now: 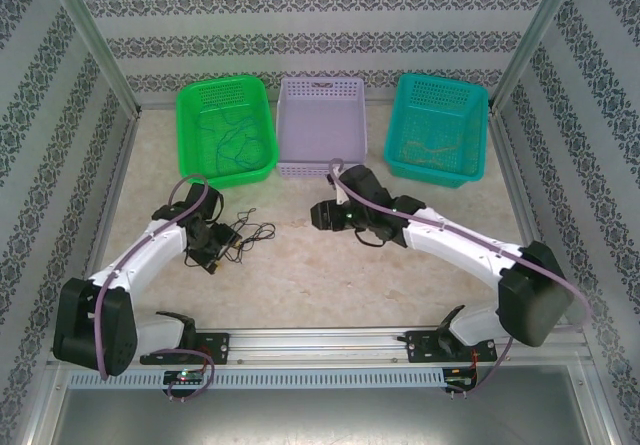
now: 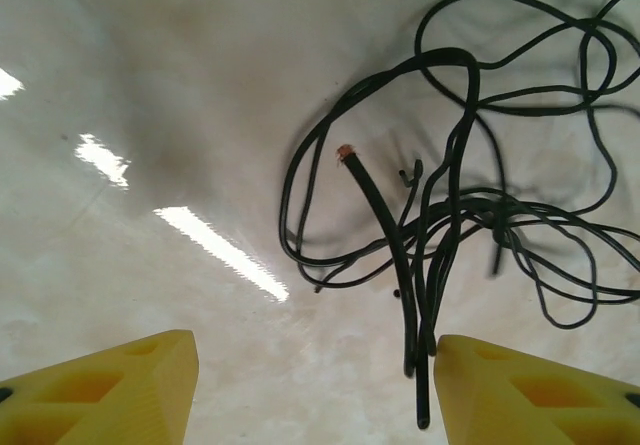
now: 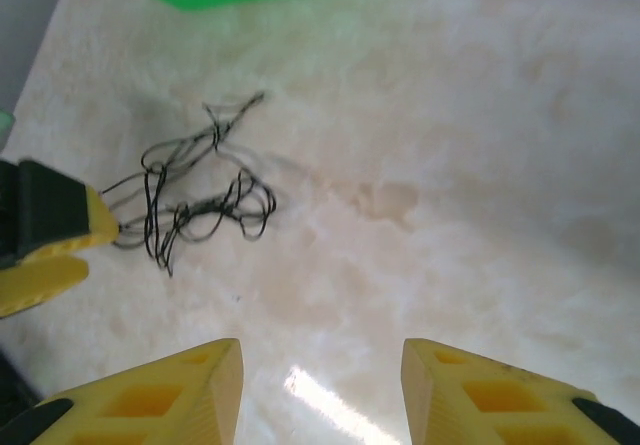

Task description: Untangle the cables

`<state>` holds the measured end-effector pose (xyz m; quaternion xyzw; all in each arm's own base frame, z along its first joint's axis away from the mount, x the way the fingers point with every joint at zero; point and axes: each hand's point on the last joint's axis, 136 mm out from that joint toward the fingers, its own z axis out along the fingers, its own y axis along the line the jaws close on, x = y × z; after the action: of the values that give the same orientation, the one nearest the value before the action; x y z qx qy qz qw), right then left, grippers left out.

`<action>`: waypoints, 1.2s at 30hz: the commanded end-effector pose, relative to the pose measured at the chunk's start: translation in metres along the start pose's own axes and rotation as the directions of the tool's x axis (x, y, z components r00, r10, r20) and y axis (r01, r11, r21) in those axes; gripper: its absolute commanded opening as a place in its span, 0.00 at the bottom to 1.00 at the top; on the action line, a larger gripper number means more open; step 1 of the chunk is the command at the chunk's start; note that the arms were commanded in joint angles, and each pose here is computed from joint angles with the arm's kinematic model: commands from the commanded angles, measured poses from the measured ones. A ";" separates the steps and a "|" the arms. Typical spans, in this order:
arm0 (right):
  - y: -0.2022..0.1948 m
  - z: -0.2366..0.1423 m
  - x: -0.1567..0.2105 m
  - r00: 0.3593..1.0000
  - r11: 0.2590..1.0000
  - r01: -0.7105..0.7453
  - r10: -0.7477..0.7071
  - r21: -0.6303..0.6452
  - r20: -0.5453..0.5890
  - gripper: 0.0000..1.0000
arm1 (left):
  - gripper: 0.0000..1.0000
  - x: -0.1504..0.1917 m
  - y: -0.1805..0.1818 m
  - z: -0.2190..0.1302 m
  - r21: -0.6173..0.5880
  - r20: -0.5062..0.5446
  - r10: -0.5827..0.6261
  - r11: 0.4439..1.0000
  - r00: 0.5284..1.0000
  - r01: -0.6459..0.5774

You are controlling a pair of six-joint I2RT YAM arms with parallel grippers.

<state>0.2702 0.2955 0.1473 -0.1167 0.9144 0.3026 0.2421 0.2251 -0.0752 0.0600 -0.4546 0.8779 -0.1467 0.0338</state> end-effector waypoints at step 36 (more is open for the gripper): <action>-0.053 0.031 0.024 0.921 0.923 -0.371 0.380 0.103 -0.084 0.47 | 0.00 0.150 -0.116 0.017 0.426 0.046 0.883 0.406 0.468 -0.808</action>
<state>0.2858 0.2824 0.0943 0.0321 0.9374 0.3156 0.1440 0.2297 -0.2556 0.0833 0.0404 0.9377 -0.3326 0.0920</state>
